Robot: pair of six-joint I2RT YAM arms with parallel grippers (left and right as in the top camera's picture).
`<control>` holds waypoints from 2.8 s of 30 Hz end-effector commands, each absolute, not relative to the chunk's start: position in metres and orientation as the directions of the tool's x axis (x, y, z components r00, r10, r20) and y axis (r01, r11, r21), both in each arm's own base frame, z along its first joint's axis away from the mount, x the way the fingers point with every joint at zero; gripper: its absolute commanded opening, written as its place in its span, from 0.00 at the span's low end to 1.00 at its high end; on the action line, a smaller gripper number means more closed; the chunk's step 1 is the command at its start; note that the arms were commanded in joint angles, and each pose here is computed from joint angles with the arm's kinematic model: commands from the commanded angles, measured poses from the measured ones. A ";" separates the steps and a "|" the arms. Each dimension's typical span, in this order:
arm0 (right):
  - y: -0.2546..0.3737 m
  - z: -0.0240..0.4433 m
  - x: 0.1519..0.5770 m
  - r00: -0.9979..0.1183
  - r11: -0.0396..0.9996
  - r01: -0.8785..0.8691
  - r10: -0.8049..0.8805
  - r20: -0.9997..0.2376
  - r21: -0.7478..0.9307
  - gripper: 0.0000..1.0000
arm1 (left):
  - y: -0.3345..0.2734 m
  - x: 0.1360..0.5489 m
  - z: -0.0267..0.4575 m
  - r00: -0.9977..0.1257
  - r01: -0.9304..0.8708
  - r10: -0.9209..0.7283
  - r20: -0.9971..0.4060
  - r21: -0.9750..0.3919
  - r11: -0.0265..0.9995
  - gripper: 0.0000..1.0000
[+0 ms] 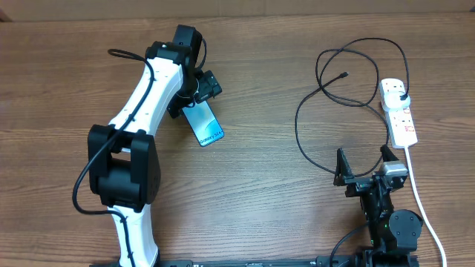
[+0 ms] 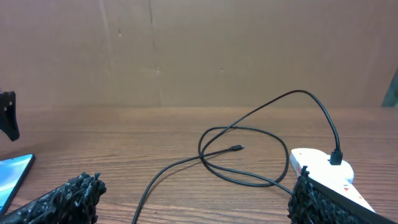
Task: Plug charger to phone and switch on socket
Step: 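Lower the left gripper onto the phone's top edge, then close the left gripper on the phone's top edge, then lift the phone upright with the left gripper and tilt it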
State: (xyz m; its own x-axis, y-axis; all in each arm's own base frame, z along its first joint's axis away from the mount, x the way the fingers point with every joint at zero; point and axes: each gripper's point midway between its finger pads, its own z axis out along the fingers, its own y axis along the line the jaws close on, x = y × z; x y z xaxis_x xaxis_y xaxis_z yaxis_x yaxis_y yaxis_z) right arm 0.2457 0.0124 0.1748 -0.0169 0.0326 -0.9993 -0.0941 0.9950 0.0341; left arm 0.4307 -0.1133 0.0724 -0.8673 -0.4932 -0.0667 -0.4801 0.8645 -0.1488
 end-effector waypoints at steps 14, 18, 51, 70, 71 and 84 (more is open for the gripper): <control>0.013 0.173 0.246 -0.014 0.995 -0.099 0.028 -1.000 0.029 1.00 | -0.120 0.411 -0.014 -0.884 -0.457 -0.448 0.132 -0.050 0.888 1.00; 0.013 0.173 0.246 -0.014 0.995 -0.099 0.028 -1.000 0.029 1.00 | -0.121 0.406 -0.014 -0.882 -0.457 -0.446 0.154 -0.042 0.889 0.98; 0.013 0.173 0.246 -0.014 0.995 -0.100 0.028 -1.000 0.029 1.00 | -0.124 0.427 0.058 -0.953 -0.293 -0.284 0.104 -0.082 0.953 0.62; 0.013 0.173 0.246 -0.014 0.995 -0.100 0.028 -1.000 0.029 1.00 | -0.125 0.427 0.103 -0.960 -0.273 -0.265 0.086 -0.093 0.958 0.60; 0.013 0.173 0.246 -0.014 0.995 -0.099 0.028 -1.000 0.029 1.00 | -0.124 0.427 0.104 -0.960 -0.273 -0.265 0.087 -0.092 0.958 0.60; 0.013 0.173 0.246 -0.014 0.995 -0.099 0.028 -1.000 0.029 1.00 | -0.125 0.418 0.108 -0.958 -0.270 -0.258 0.121 -0.092 0.958 0.61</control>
